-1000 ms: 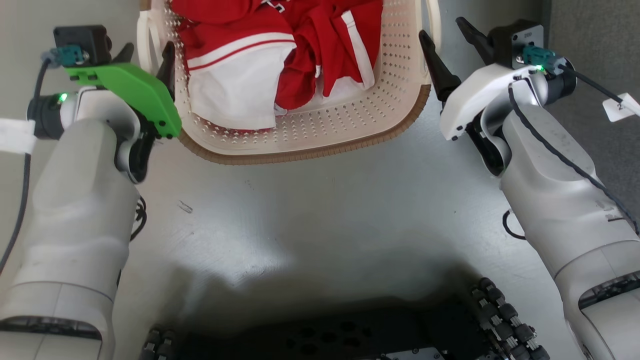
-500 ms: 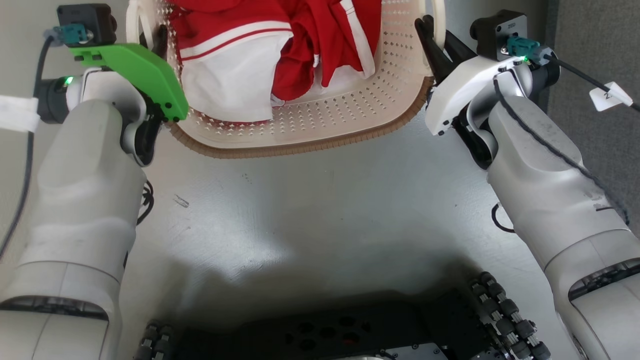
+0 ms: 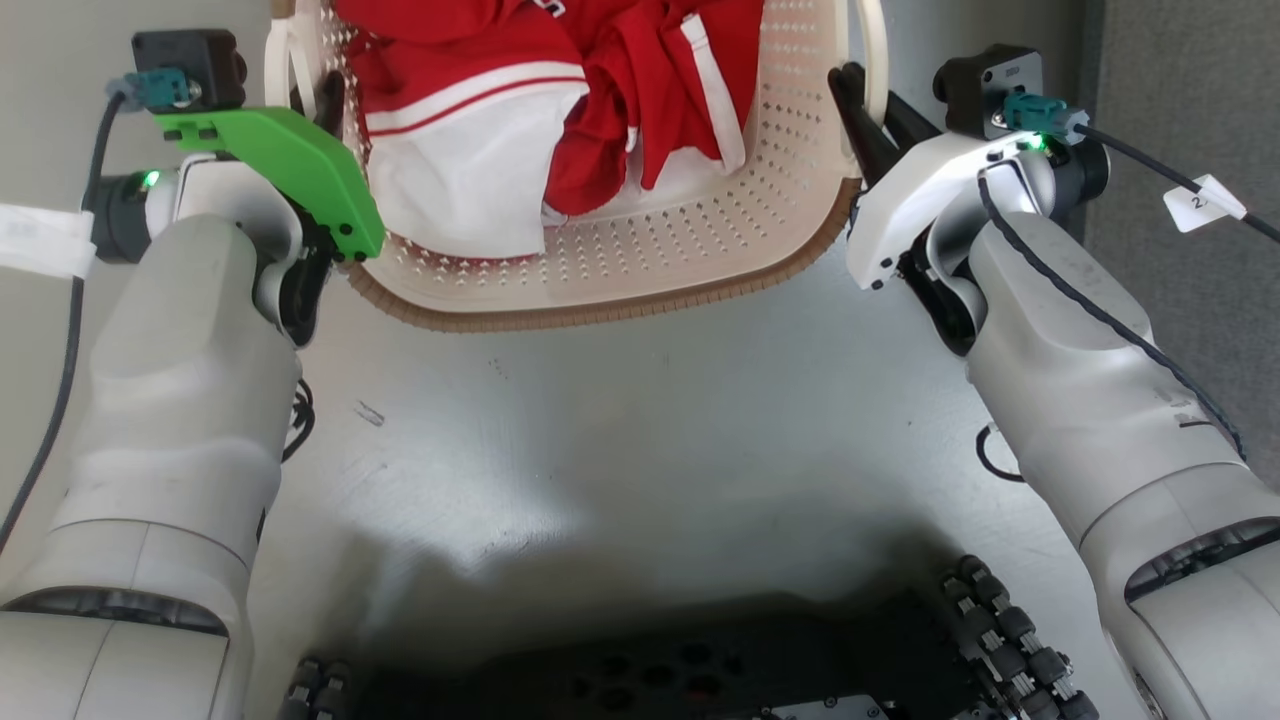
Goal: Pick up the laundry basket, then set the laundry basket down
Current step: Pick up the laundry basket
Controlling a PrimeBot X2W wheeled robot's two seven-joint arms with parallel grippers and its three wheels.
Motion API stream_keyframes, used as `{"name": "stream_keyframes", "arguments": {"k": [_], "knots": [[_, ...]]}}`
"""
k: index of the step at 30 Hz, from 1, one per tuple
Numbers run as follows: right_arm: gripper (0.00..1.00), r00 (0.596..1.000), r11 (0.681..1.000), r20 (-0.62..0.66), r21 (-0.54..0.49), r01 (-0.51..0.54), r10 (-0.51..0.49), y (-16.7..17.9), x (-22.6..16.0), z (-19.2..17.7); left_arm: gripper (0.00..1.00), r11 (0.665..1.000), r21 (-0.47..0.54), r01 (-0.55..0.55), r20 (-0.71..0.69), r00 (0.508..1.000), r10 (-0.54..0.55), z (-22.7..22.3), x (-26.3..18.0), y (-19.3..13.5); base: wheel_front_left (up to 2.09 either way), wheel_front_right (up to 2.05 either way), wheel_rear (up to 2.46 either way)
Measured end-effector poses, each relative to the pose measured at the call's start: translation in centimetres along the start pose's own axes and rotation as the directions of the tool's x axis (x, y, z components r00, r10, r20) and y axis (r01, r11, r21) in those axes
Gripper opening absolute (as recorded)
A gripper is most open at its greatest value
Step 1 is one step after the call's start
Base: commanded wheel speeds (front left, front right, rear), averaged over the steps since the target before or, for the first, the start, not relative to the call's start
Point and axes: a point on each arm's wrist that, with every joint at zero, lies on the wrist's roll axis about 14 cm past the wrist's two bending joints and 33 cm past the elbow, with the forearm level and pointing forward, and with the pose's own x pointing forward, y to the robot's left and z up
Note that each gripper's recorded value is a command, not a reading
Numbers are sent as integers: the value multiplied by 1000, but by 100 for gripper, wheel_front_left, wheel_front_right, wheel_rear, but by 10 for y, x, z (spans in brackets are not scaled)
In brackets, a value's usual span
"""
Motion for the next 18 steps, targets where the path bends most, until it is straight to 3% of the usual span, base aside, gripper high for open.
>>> {"name": "stream_keyframes", "arguments": {"k": [18], "knots": [[0,999,1000,-32,22,19,-18,7,-37,2,0,1000,-15,-1,-70,998,0,-6,-32,-19,0,0,0]]}}
